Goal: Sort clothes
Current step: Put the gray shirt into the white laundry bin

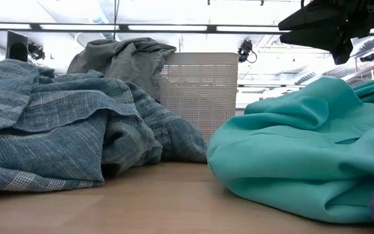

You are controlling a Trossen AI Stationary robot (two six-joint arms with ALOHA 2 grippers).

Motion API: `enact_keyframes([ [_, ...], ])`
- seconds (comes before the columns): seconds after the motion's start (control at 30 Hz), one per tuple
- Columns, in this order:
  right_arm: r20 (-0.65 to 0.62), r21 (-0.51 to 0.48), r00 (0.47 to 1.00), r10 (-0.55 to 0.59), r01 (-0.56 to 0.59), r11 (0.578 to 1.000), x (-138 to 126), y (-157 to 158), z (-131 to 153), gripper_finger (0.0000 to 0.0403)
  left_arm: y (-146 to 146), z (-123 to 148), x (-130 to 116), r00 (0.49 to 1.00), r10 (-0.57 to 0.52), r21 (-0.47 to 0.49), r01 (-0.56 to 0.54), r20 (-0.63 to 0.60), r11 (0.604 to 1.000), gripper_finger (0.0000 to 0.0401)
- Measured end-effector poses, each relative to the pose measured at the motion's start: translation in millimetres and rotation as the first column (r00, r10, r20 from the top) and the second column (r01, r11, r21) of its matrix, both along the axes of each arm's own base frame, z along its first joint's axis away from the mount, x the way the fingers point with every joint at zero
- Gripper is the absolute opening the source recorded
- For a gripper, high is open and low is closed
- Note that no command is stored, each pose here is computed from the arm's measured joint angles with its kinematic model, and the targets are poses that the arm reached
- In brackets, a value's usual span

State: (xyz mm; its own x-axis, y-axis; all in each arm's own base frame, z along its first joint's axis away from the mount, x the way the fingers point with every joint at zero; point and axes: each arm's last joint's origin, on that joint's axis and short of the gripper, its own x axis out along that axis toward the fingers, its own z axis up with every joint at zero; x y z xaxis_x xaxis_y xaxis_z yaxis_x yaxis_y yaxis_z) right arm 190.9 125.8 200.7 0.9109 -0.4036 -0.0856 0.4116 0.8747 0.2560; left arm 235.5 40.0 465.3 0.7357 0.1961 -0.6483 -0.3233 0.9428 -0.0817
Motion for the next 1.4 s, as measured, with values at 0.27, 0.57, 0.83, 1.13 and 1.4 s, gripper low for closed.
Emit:
enact_keyframes([
  [0.27,0.009,0.019,1.0,-0.002,0.002,1.0,0,0,0,0.0132,-39,-55,-60,0.993,0.121,-0.007,-0.121,-0.013,0.993,0.0099],
  [0.57,0.022,0.043,1.0,-0.003,0.002,0.999,0,0,1,0.0132,-43,-125,-81,0.981,0.189,-0.002,-0.19,0.039,0.982,0.0099],
  [0.83,0.024,0.046,1.0,-0.003,0.002,0.999,0,0,1,0.0132,-41,-151,-73,0.974,0.222,0.124,-0.216,-0.036,0.969,0.0099],
  [1.13,0.021,0.041,1.0,-0.003,0.002,0.999,0,0,1,0.0132,-39,-151,-67,0.961,0.276,0.188,-0.271,-0.003,0.944,0.0016],
  [1.4,0.018,0.036,1.0,-0.003,0.002,0.999,0,0,0,0.0132,-38,-109,-65,0.957,0.239,0.224,-0.272,0.162,0.936,0.0002],
])
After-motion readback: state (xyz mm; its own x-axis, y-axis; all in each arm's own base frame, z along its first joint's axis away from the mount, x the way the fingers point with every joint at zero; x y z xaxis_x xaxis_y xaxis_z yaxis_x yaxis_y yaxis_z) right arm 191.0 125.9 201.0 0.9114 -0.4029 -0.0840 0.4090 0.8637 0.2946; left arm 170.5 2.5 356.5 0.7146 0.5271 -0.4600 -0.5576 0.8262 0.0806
